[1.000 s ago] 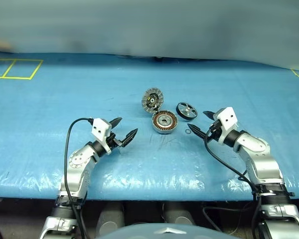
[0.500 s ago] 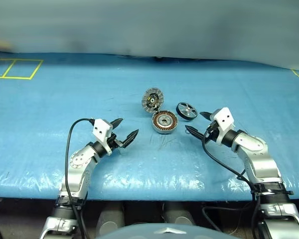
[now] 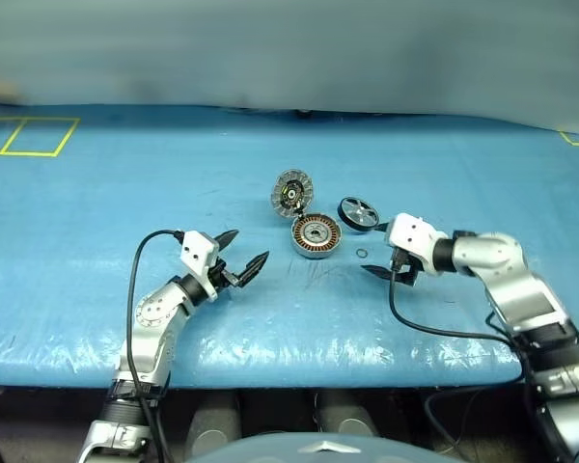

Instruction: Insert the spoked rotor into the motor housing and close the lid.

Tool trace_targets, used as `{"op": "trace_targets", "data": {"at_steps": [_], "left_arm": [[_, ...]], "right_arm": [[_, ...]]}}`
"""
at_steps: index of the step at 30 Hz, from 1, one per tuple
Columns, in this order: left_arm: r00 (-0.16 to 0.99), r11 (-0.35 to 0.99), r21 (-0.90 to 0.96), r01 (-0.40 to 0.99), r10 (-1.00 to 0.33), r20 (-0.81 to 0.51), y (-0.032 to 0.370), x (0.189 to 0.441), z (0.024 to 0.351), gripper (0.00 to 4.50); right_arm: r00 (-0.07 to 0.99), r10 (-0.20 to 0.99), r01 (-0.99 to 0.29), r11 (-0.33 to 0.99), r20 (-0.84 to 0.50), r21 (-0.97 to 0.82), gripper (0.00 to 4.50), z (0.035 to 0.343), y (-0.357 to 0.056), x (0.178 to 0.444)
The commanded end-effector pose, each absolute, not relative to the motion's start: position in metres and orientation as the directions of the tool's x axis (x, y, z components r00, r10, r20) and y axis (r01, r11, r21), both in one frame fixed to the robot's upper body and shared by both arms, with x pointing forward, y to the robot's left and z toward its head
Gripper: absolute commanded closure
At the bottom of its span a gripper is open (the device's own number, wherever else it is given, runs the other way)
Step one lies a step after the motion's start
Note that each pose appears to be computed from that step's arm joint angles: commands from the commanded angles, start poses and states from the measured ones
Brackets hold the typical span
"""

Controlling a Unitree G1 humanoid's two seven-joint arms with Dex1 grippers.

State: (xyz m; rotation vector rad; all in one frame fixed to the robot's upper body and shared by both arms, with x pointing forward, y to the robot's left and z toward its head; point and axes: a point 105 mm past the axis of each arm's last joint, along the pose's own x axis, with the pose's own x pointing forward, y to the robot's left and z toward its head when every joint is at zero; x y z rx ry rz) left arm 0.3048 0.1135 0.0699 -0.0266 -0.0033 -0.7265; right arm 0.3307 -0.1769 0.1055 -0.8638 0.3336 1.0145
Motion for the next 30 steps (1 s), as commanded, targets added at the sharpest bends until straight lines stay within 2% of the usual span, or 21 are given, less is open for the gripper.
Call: {"op": "trace_targets", "data": {"at_steps": [1, 7, 14, 25, 30], "left_arm": [[0.740, 0.741, -0.003, 0.672, -0.671, 0.045, 0.110, 0.305, 0.078, 0.00], [0.752, 0.753, -0.006, 0.658, -0.657, 0.046, 0.113, 0.303, 0.077, 0.00], [0.773, 0.773, -0.015, 0.634, -0.633, 0.049, 0.117, 0.300, 0.075, 0.00], [0.783, 0.783, -0.020, 0.622, -0.620, 0.044, 0.120, 0.298, 0.073, 0.00], [0.784, 0.785, -0.019, 0.620, -0.618, 0.046, 0.120, 0.299, 0.074, 0.00]], "right_arm": [[0.402, 0.582, -0.876, 0.020, -0.707, -0.482, 0.02, 0.111, -0.160, 0.331], [0.310, 0.499, -0.869, -0.197, -0.809, -0.454, 0.02, 0.109, -0.144, 0.350], [0.315, 0.496, -0.843, -0.246, -0.809, -0.479, 0.02, 0.113, -0.132, 0.366], [0.289, 0.548, -0.800, -0.312, -0.785, -0.513, 0.02, 0.120, -0.105, 0.365], [0.277, 0.531, -0.802, -0.331, -0.801, -0.497, 0.02, 0.113, -0.102, 0.367]]}}
